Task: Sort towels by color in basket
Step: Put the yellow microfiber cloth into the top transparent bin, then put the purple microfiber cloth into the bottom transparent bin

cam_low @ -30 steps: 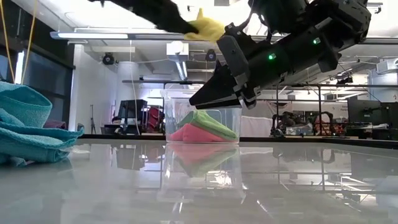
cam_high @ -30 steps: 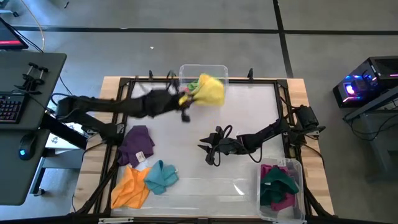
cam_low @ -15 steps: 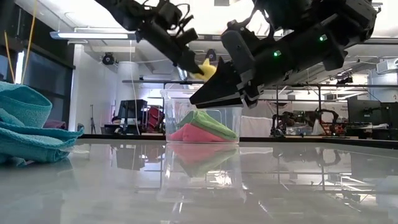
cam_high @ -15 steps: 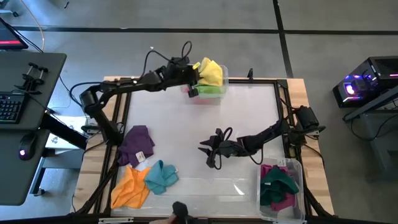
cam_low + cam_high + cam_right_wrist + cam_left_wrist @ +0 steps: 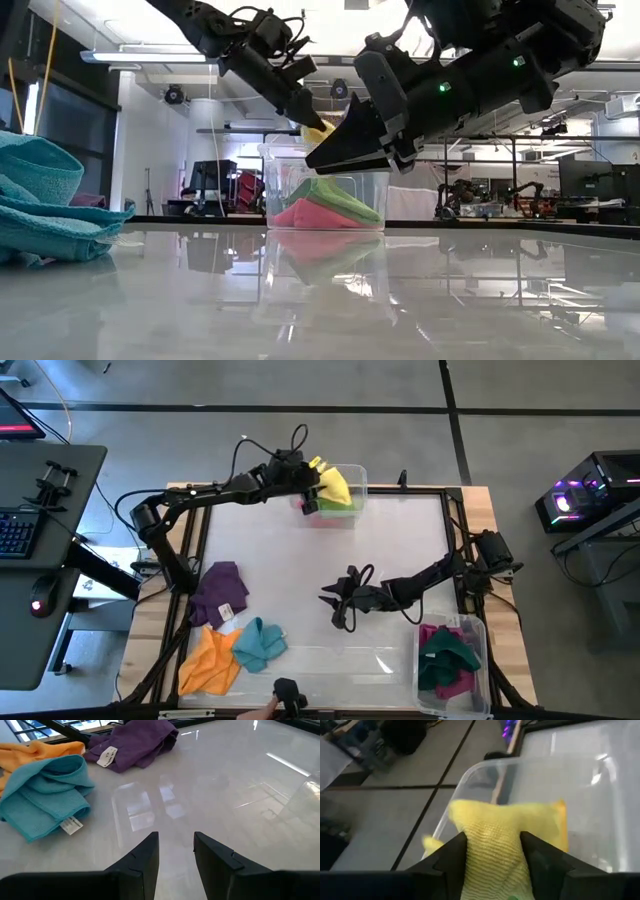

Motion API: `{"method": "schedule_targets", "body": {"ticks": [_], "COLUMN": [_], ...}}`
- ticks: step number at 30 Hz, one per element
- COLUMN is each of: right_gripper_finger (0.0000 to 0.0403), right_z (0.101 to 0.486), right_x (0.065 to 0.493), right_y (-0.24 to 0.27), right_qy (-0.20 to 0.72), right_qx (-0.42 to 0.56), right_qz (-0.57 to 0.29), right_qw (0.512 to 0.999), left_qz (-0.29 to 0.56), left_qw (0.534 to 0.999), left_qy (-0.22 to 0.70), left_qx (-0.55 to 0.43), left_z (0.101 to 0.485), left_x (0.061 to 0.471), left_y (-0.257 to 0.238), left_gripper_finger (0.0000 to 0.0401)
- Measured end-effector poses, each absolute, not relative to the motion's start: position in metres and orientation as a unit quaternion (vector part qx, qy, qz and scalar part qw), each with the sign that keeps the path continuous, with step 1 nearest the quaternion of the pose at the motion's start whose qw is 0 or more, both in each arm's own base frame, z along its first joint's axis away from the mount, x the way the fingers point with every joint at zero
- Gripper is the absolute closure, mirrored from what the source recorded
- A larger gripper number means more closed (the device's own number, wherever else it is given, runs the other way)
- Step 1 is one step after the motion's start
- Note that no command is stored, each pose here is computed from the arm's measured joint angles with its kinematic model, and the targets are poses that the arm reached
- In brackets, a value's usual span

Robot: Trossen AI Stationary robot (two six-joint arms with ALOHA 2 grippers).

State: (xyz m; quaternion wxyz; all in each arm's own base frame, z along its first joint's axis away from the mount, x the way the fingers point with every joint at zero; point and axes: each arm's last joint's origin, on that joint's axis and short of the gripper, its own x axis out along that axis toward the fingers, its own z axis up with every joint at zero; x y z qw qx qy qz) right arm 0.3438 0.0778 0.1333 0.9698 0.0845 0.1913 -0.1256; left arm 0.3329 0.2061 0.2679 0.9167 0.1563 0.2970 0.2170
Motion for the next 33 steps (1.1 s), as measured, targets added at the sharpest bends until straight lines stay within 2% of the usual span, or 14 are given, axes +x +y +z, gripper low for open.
{"method": "schedule_targets", "body": {"ticks": [6,12,20,26,33], "right_gripper_finger": [0.0284,0.0284,0.0284,0.0284,0.0284], "right_z": [0.133,0.133,0.133,0.132,0.132], "right_x": [0.344,0.343,0.343,0.343,0.343], "right_y": [0.077,0.077,0.077,0.077,0.076], "right_qy": [0.192,0.194,0.194,0.195,0.196], "right_qx": [0.083,0.085,0.086,0.086,0.082], "right_qz": [-0.131,-0.132,-0.132,-0.133,-0.139], "right_qw": [0.969,0.968,0.968,0.968,0.967], "left_qz": [0.291,0.294,0.246,0.248,0.163], "left_qw": [0.883,0.879,0.896,0.9,0.944], "left_qy": [0.332,0.339,0.336,0.335,0.247], "left_qx": [0.157,0.161,0.153,0.129,0.148], "left_z": [0.265,0.265,0.263,0.262,0.295], "left_x": [0.33,0.33,0.333,0.333,0.347], "left_y": [0.207,0.206,0.199,0.198,0.149], "left_gripper_finger": [0.0222,0.0224,0.0225,0.0239,0.0262]}}
